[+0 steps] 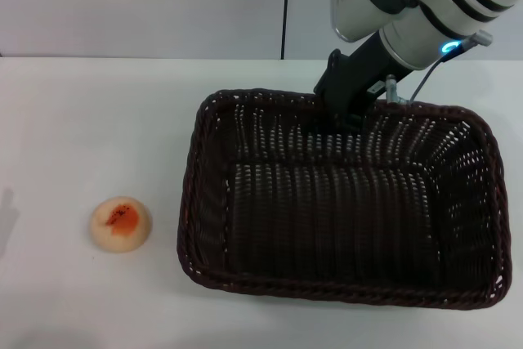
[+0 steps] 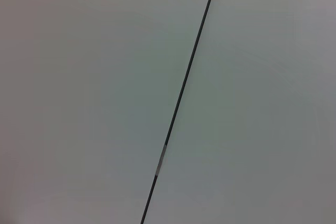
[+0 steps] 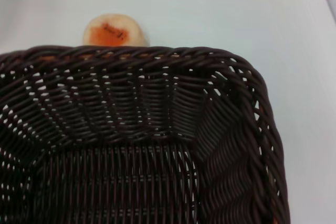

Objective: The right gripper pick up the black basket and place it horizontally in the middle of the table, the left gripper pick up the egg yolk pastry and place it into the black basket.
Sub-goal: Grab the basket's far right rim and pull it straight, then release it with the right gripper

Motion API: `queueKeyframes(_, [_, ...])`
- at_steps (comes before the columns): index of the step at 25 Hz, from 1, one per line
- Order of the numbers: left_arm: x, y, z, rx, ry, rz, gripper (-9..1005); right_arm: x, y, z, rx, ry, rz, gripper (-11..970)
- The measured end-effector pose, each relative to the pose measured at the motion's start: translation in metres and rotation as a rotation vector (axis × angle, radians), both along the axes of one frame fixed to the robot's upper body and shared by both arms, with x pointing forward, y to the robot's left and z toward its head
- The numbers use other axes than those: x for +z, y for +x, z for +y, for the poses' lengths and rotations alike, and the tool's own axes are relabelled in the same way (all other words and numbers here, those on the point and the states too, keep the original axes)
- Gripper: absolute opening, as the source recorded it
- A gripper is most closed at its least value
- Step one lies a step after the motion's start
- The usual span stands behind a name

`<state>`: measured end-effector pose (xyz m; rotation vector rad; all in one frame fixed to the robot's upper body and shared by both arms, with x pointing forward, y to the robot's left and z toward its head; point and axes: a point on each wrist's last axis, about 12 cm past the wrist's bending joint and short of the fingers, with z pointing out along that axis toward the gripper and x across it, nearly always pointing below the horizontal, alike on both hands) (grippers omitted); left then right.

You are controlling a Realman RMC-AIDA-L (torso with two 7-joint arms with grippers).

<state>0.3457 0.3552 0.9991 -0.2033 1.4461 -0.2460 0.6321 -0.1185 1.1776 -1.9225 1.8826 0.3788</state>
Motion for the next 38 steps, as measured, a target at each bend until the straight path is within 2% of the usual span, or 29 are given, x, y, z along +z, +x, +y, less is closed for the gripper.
queueKeyframes(15, [-0.002, -0.003, -0.003, -0.017, -0.006, 0.013, 834, -0.014, -0.008, 0.004, 0.011, -0.01, 0.014, 202])
queueKeyframes(21, [-0.002, -0.002, -0.006, -0.03, -0.013, 0.012, 834, -0.02, -0.009, 0.003, 0.004, -0.024, -0.011, 401])
queueKeyframes(26, [-0.002, -0.002, -0.006, -0.034, -0.011, 0.015, 834, -0.021, -0.012, 0.001, -0.014, -0.03, -0.056, 629])
queueKeyframes(30, [-0.002, -0.002, -0.006, -0.048, -0.006, 0.014, 833, -0.015, -0.015, -0.001, -0.037, -0.022, -0.104, 695])
queueKeyframes(34, [-0.002, -0.001, -0.004, -0.101, 0.032, 0.035, 833, 0.001, -0.021, -0.01, -0.086, 0.029, -0.164, 760])
queueKeyframes(38, [0.001, 0.0, -0.002, -0.185, 0.092, 0.032, 833, 0.016, -0.033, -0.028, -0.158, 0.096, -0.207, 760])
